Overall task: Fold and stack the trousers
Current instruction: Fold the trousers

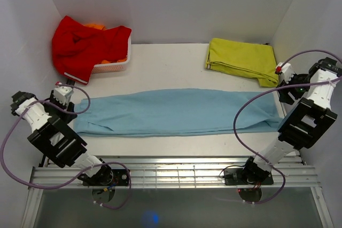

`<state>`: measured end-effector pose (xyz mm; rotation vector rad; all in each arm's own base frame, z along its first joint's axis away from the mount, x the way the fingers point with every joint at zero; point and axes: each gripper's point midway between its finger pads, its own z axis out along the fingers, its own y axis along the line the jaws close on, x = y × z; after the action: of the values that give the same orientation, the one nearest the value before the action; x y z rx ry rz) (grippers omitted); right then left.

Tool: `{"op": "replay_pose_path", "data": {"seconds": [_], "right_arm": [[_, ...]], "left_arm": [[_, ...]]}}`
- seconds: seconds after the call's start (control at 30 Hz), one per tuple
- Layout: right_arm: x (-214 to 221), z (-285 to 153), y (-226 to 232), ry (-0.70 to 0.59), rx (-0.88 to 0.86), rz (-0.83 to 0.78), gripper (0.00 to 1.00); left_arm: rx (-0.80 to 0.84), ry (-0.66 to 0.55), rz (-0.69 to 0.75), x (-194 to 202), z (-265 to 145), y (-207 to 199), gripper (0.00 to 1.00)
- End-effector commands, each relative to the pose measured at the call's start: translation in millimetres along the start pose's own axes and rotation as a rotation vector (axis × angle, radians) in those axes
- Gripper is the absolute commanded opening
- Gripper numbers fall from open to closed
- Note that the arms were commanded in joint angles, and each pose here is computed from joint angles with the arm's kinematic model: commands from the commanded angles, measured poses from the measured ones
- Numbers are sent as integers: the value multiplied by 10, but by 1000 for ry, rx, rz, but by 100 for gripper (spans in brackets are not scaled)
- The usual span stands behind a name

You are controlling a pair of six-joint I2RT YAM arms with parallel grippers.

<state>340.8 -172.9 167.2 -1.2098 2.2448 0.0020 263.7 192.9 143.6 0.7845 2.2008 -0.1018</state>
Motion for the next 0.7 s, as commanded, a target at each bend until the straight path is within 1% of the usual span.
{"op": "replay_pose_path", "data": {"seconds": [0.0, 0.03, 0.1, 0.13, 0.17, 0.2, 0.27, 0.3, 0.33, 0.37, 0.4, 0.43, 0.47, 0.53, 0.57, 0.6, 0.63, 0.67], "right_arm": [[39, 55, 585, -7, -194, 174, 73], [186, 143, 737, 37, -214, 166, 76], [301, 83, 715, 101, -127, 59, 79], [347, 105, 604, 116, -56, 8, 80], [377, 110, 699, 126, -38, -12, 80], [386, 110, 686, 130, -17, -31, 79], [354, 133, 664, 107, 12, -15, 75], [325, 158, 665, 91, 12, 37, 73], [310, 175, 641, 85, 18, 79, 68], [310, 207, 512, 79, 39, 126, 66], [296, 231, 486, 68, 31, 180, 65], [283, 241, 492, 66, 14, 267, 62], [273, 266, 492, 66, -29, 333, 62], [257, 314, 565, 58, -79, 443, 64], [235, 302, 611, 55, -97, 464, 65], [209, 296, 643, 45, -109, 469, 67], [206, 276, 655, 49, -103, 469, 72], [220, 283, 678, 57, -105, 489, 73]], "left_arm": [[25, -34, -51, -185, 208, -266, 79], [38, -10, -81, -117, 321, -336, 79], [55, 8, -118, -46, 413, -399, 77], [55, 23, -131, 0, 450, -406, 75], [82, 35, -186, 65, 524, -495, 73], [97, 47, -215, 124, 561, -546, 71], [139, 88, -273, 274, 656, -703, 67], [141, 102, -298, 357, 719, -712, 64], [145, 120, -321, 421, 765, -743, 63], [147, 176, -362, 555, 798, -801, 61], [138, 209, -381, 688, 875, -764, 58], [125, 245, -402, 784, 908, -741, 52], [96, 316, -408, 932, 899, -678, 50], [65, 377, -441, 1152, 939, -563, 46], [37, 414, -448, 1247, 917, -471, 45], [4, 428, -441, 1270, 895, -275, 45], [9, 456, -470, 1417, 921, -226, 43], [-6, 468, -475, 1478, 907, -137, 42]]}}
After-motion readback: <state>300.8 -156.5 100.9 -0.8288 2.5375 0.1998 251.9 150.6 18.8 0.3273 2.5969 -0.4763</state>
